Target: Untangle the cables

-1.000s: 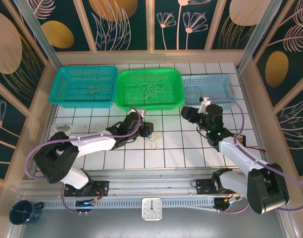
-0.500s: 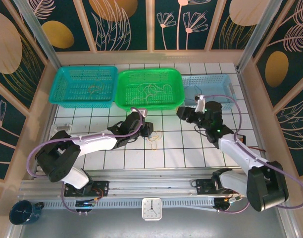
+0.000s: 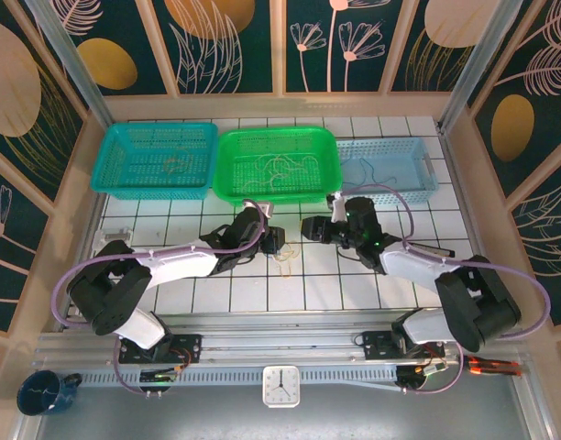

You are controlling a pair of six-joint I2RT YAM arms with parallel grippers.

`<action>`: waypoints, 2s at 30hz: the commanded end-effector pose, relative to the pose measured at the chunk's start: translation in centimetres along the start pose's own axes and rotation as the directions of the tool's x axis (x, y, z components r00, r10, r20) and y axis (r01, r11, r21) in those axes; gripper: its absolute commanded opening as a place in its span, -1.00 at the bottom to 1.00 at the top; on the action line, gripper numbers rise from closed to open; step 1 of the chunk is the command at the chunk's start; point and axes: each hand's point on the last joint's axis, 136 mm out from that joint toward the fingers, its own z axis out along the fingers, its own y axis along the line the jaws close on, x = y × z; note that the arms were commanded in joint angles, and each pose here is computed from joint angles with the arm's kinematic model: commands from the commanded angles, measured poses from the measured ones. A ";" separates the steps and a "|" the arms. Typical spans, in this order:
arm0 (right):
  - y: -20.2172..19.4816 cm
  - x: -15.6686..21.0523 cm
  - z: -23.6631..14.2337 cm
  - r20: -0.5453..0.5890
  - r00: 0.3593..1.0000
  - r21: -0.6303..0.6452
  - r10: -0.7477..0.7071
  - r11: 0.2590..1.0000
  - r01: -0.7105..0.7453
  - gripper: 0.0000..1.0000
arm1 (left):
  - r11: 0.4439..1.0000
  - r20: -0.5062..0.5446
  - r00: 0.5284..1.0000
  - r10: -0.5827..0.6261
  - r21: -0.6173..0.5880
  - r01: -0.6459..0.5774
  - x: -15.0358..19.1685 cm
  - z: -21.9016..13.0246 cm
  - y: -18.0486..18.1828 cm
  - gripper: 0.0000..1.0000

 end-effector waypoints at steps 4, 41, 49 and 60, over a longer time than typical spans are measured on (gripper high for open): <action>-0.4 1.0 1.2 0.005 1.000 0.001 0.005 1.000 -0.005 0.00 | 1.000 -0.033 0.999 0.001 -0.007 -0.001 1.1 0.4 0.1 -0.34; 3.3 5.6 6.7 -0.118 0.993 -0.105 -0.023 0.994 0.010 -0.02 | 0.987 0.049 0.996 -0.068 0.149 0.060 -2.3 -4.1 -3.7 -1.00; 0.0 7.7 8.0 -0.141 0.988 -0.007 0.057 0.998 -0.059 -0.13 | 0.968 0.140 0.986 -0.095 0.244 0.058 -5.7 -8.5 -6.5 -1.00; -0.2 6.8 5.9 -0.112 0.993 0.030 0.043 0.999 -0.040 -0.14 | 0.979 0.192 0.978 -0.078 0.200 0.039 -6.2 -9.7 -5.3 -1.00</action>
